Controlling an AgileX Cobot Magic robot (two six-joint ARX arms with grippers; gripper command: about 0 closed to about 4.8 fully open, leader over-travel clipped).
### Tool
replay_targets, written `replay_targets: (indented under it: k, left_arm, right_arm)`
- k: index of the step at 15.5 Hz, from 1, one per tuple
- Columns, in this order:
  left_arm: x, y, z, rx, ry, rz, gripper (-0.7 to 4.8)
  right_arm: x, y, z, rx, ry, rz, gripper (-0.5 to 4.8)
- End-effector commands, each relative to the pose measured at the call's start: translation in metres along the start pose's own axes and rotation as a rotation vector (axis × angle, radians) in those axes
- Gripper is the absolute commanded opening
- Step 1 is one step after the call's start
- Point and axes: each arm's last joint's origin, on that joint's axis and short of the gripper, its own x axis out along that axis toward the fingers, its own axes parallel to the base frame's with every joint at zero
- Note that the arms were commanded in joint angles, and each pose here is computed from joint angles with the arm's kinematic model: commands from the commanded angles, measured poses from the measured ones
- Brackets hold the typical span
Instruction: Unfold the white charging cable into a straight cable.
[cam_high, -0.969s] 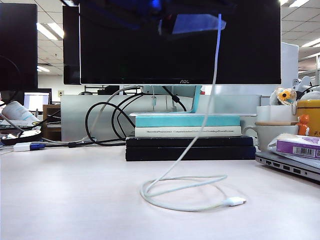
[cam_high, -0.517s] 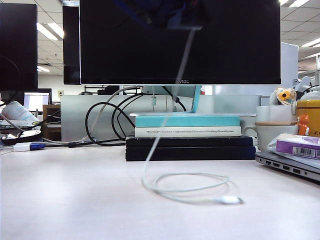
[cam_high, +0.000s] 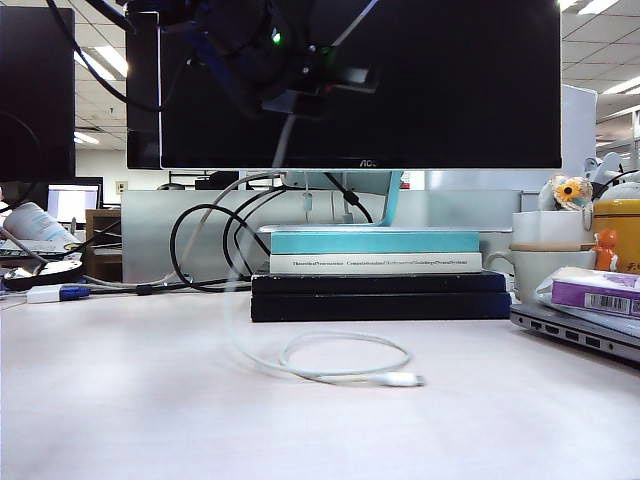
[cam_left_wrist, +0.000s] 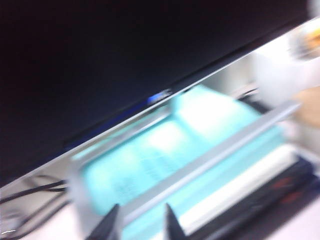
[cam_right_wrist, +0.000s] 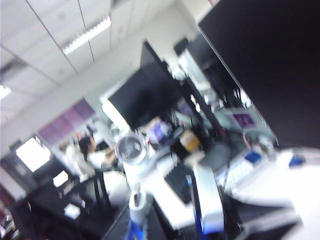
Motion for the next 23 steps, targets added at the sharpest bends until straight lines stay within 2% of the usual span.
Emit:
replay_targets:
  k: [1, 5, 8, 11, 13, 16, 17, 22, 23]
  left_arm:
    - [-0.002, 0.006, 0.006, 0.044, -0.016, 0.111, 1.31]
    - [-0.012, 0.015, 0.012, 0.104, 0.052, 0.222, 1.32]
    - [-0.019, 0.02, 0.013, 0.17, 0.103, 0.233, 1.32]
    - [-0.029, 0.024, 0.007, 0.18, 0.127, 0.248, 1.32]
    - [-0.039, 0.039, -0.015, 0.183, 0.182, 0.293, 1.32]
    - [-0.052, 0.05, -0.036, 0.156, 0.226, 0.321, 1.32]
    - [-0.06, 0.053, -0.044, 0.137, 0.238, 0.338, 1.31]
    - [-0.07, 0.057, -0.048, 0.131, 0.264, 0.405, 1.3]
    - [-0.071, 0.057, -0.049, 0.136, 0.272, 0.409, 1.31]
  right_arm:
    - [-0.017, -0.004, 0.005, 0.014, 0.018, -0.058, 0.22]
    - [-0.037, -0.014, 0.008, 0.009, 0.014, -0.146, 0.22]
    - [-0.049, -0.026, 0.005, 0.021, 0.007, -0.215, 0.22]
    - [-0.056, -0.04, -0.004, 0.054, 0.013, -0.289, 0.22]
    - [-0.067, -0.056, -0.02, 0.105, 0.006, -0.437, 0.21]
    - [-0.075, -0.064, -0.033, 0.12, 0.015, -0.593, 0.22]
    - [-0.079, -0.068, -0.038, 0.112, 0.026, -0.696, 0.22]
    - [-0.097, -0.073, -0.049, 0.102, 0.057, -1.021, 0.22]
    - [-0.1, -0.073, -0.049, 0.104, 0.054, -1.047, 0.22]
